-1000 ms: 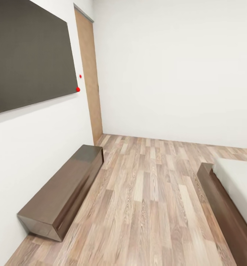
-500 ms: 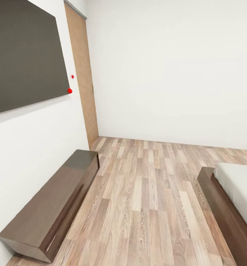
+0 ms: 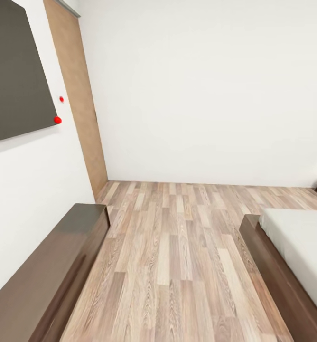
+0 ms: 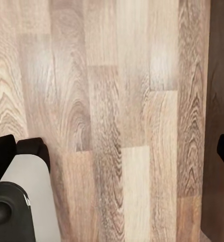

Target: In the bedroom, move the book from the bed onto either nightstand, and place the two sandals side by side next to the bed.

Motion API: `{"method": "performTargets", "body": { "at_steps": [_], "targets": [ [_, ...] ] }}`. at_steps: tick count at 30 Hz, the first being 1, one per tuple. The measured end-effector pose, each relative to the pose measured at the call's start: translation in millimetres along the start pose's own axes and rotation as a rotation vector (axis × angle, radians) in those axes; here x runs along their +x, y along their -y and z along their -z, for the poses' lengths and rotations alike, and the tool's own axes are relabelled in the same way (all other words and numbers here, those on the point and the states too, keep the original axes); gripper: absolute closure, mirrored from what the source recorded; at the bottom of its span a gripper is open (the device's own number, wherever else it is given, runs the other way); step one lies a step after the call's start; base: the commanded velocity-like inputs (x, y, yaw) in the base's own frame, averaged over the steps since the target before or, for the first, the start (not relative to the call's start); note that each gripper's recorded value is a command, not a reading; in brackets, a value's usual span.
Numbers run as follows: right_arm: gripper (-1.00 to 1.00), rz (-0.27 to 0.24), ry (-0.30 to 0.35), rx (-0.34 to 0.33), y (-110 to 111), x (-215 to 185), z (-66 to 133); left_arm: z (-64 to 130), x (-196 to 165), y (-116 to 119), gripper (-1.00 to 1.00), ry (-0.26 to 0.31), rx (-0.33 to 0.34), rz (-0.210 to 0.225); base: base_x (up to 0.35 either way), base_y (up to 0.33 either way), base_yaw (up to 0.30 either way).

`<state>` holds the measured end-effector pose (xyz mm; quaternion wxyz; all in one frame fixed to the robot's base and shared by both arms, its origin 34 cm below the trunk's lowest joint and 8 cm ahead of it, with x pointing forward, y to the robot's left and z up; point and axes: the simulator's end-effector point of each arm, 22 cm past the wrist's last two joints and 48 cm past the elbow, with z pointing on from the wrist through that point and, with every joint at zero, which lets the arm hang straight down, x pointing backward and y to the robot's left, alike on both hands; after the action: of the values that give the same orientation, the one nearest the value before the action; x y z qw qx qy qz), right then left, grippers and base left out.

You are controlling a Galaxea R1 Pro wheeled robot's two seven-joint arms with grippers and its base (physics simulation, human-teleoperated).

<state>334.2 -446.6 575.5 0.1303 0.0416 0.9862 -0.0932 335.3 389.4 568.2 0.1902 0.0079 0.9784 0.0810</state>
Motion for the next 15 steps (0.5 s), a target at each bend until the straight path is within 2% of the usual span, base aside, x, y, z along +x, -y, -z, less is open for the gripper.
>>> {"method": "performTargets", "body": {
  "at_steps": [10,15],
  "targets": [
    [-1.00,0.000,0.000,0.000,-0.1,0.0,0.0,0.0,0.0,0.5,-1.00,0.000,0.001,0.000,0.335,-0.014,-0.048],
    [-1.00,0.000,0.000,0.000,-0.1,0.3,0.0,0.0,0.0,0.5,-1.00,0.000,0.001,0.000,0.338,-0.002,-0.165]
  ]
}}
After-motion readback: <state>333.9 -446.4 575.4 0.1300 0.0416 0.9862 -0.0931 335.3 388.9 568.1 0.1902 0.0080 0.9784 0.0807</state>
